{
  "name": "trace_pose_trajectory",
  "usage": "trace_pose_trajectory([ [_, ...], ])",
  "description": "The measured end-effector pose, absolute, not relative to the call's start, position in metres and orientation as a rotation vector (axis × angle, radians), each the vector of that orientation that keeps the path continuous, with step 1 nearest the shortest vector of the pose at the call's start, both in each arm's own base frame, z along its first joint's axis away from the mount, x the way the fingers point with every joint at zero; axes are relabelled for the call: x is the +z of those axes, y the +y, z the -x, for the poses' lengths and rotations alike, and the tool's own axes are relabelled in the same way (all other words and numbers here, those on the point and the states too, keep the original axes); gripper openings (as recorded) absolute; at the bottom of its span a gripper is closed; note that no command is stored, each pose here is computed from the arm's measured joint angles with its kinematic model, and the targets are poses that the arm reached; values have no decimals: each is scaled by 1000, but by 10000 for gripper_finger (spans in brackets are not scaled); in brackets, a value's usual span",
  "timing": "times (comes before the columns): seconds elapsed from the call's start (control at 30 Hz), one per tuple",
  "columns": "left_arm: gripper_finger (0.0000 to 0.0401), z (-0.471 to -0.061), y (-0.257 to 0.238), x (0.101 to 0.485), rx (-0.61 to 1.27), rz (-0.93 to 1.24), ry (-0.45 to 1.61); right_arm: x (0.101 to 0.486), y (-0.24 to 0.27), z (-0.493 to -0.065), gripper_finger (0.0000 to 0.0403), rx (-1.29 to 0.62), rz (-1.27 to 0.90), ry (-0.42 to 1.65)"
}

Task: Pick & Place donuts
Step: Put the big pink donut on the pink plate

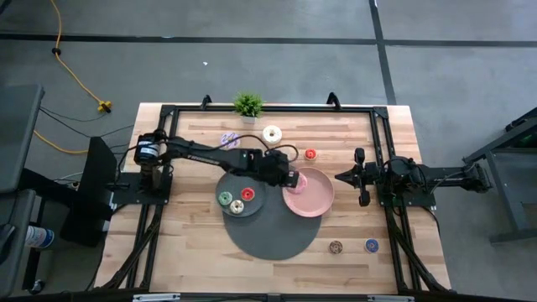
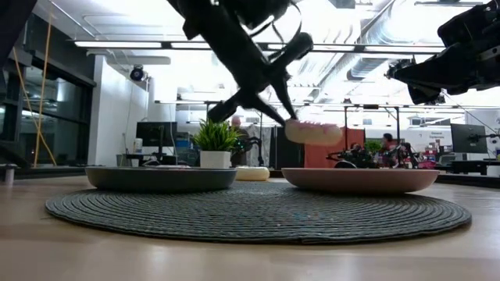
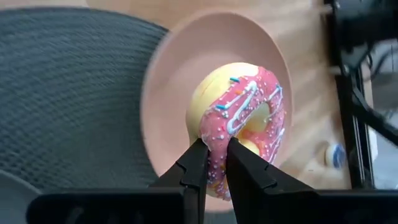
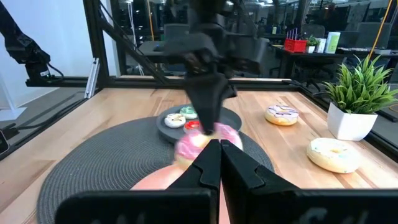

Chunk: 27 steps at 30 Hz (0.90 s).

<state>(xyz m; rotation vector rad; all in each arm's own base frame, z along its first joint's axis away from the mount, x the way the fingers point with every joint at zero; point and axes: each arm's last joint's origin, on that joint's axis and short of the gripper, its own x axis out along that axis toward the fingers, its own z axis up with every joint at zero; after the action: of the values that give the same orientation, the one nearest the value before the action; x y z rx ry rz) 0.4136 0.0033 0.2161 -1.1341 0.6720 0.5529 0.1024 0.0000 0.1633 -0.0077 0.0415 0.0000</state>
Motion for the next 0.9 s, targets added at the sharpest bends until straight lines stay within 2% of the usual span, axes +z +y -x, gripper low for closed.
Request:
trace_pose_trajectory([
  [0.23,46,-425,15,185,540,1206,704,163,0,-102,0,0,8,42],
  [0.53,52,-432,16,173,526,1264,699,162,0,-103,0,1,8,52],
  [0.9,127,-429,16,171,557,1253,721,162,0,-103,0,1,8,54],
])
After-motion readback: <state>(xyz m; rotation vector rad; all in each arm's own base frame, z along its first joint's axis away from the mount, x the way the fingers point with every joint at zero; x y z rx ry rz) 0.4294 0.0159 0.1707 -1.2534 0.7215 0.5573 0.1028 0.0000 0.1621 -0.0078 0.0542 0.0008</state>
